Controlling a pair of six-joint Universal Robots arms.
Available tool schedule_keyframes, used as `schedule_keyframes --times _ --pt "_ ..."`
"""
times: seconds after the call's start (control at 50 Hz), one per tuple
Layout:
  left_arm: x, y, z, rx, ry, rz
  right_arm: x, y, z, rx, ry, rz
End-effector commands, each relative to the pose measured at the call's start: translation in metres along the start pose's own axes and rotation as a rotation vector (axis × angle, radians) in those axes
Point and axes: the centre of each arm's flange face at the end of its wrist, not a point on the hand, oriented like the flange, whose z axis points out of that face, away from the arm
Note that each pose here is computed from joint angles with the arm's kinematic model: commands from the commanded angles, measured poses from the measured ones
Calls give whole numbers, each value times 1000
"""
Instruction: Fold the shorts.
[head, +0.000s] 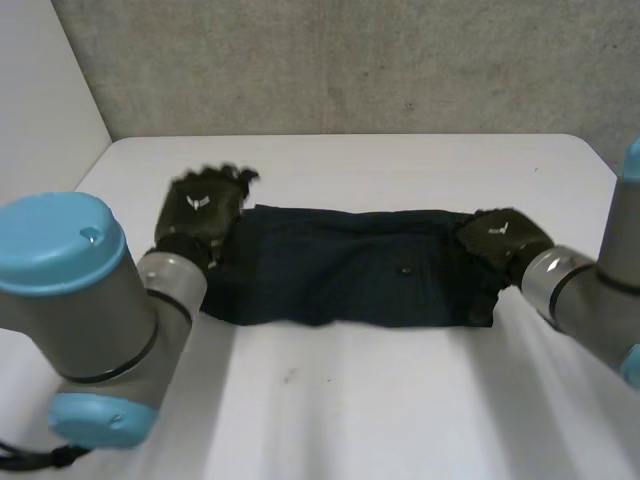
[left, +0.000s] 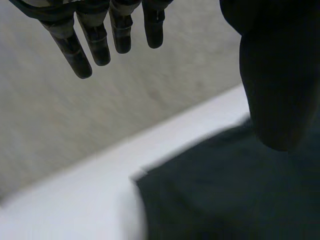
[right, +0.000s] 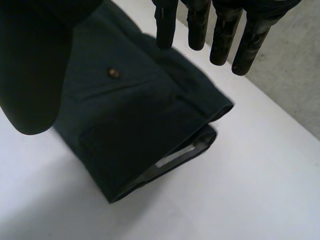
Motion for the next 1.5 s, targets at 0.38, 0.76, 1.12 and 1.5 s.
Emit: schedule_keyframes --times 0.38,0.76,1.12,1.5 --pt "-7 4 -15 -97 202 -104 29 50 35 -11 155 -89" --pt "-13 -6 -17 -63 176 -116 -13 -59 -1 219 86 -733" --pt "-54 -53 -6 100 -39 -127 -147 -59 2 378 -484 -283" --pt "50 9 49 -55 211 -23 -33 -52 41 214 -141 255"
